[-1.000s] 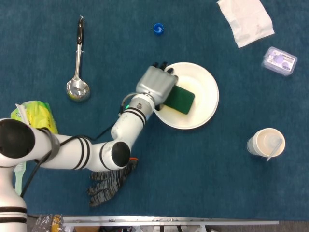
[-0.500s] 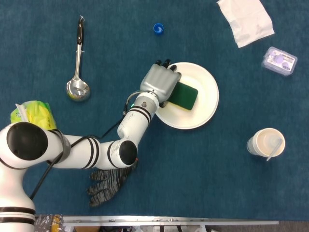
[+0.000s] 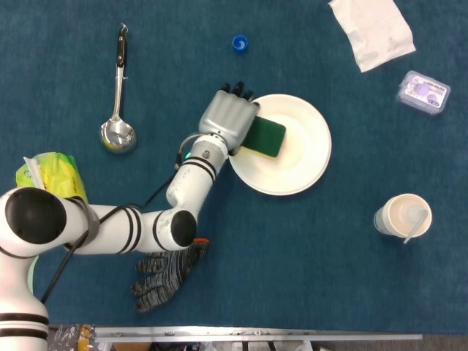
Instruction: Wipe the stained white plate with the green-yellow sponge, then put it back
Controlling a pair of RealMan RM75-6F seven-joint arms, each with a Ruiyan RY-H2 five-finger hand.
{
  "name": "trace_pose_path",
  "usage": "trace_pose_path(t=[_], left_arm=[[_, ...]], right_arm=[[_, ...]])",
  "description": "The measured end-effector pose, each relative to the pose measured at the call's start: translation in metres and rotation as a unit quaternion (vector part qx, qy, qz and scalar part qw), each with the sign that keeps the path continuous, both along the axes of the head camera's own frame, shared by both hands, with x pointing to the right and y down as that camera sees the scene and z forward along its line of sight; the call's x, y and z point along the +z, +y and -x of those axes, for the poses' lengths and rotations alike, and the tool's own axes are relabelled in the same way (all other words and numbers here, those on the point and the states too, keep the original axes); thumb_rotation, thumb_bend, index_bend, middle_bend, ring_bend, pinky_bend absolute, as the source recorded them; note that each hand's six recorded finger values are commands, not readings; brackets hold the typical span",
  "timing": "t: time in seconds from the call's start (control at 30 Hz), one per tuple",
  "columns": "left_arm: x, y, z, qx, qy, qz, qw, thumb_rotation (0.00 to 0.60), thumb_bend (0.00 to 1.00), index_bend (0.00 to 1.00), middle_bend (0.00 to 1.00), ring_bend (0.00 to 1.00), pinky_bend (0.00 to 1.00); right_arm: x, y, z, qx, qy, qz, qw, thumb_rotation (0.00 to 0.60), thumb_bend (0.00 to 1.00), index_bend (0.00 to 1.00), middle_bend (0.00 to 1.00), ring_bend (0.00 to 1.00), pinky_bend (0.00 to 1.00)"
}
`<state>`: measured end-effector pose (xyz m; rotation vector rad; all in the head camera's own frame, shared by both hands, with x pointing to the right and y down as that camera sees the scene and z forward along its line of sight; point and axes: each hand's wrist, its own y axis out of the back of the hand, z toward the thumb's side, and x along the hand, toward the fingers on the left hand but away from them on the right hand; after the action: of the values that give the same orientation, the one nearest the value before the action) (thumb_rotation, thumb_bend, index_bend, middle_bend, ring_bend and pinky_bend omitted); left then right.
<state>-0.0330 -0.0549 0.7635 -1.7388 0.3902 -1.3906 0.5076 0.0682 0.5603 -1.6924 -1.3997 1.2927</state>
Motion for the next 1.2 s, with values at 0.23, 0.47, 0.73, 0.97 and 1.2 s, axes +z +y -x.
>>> trace_pose_path(t=[0.23, 0.47, 0.73, 0.97, 1.2], left_arm=[[-0.007, -0.012, 0.024, -0.023, -0.002, -0.010, 0.9997, 0.600, 0.28, 0.35, 0.15, 0.04, 0.11], [-0.025, -0.024, 0.052, -0.050, 0.012, -0.026, 0.9983, 0.600, 0.28, 0.35, 0.15, 0.04, 0.11], [-0.029, -0.024, 0.099, -0.067, -0.001, -0.037, 0.9971, 0.600, 0.28, 0.34, 0.15, 0.04, 0.11], [-0.022, -0.018, 0.123, -0.071, -0.018, -0.033, 0.9968, 0.600, 0.28, 0.18, 0.06, 0.00, 0.11], [-0.022, -0.019, 0.133, -0.074, -0.017, -0.039, 0.9963, 0.600, 0.28, 0.00, 0.00, 0.00, 0.09]], right_arm=[[-0.003, 0.002, 0.000, -0.001, -0.002, -0.004, 1.0000, 0.600, 0.16, 0.01, 0.11, 0.01, 0.27], [-0.002, 0.001, 0.003, -0.007, -0.006, -0.003, 1.0000, 0.600, 0.16, 0.01, 0.11, 0.01, 0.27], [0.002, -0.002, 0.009, -0.014, -0.009, 0.000, 0.9999, 0.600, 0.16, 0.01, 0.11, 0.01, 0.27], [0.003, -0.002, 0.013, -0.019, -0.011, 0.001, 0.9998, 0.600, 0.16, 0.01, 0.11, 0.01, 0.27], [0.000, -0.001, 0.014, -0.018, -0.009, -0.003, 0.9998, 0.600, 0.16, 0.01, 0.11, 0.01, 0.27]])
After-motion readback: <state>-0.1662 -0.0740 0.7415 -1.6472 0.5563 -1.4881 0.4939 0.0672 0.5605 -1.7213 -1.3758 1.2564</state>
